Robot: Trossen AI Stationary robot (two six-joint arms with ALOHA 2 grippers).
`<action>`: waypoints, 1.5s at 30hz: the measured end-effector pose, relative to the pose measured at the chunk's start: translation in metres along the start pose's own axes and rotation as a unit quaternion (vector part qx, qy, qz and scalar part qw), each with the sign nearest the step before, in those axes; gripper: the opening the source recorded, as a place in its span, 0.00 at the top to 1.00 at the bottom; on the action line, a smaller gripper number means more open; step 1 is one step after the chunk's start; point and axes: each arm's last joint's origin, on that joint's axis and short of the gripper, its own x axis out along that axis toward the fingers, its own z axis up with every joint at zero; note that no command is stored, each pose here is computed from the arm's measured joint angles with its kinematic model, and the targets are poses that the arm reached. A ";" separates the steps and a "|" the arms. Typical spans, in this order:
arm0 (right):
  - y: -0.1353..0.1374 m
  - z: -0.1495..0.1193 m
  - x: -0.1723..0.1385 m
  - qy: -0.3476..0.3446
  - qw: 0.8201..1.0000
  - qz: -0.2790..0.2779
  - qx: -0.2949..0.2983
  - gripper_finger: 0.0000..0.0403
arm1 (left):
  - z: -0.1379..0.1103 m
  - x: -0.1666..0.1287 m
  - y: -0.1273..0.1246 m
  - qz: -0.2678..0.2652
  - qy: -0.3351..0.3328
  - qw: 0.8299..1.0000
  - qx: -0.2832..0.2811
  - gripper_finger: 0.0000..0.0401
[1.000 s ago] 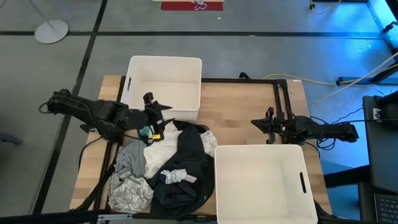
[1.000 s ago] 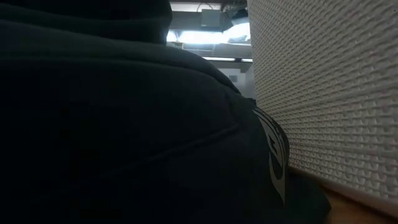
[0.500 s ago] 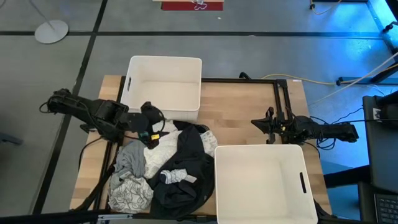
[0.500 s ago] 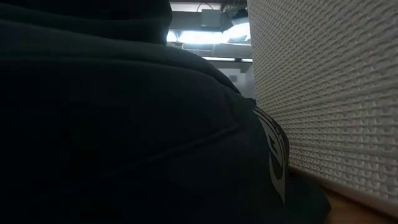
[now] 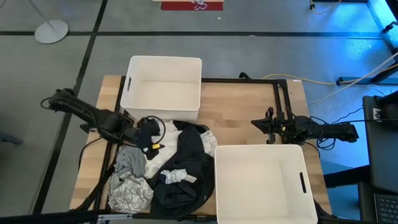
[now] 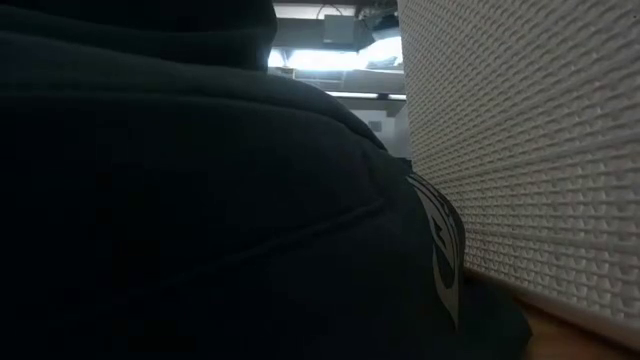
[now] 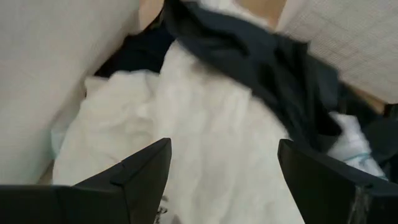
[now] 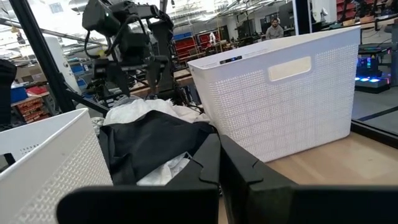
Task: Sort clothes
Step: Put the white dress into the top left laundry bin
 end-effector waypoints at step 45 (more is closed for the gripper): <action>-0.001 -0.001 0.000 0.005 0.999 -0.015 -0.029 0.99 | 0.000 0.038 -0.007 0.049 -0.024 0.988 0.141 0.97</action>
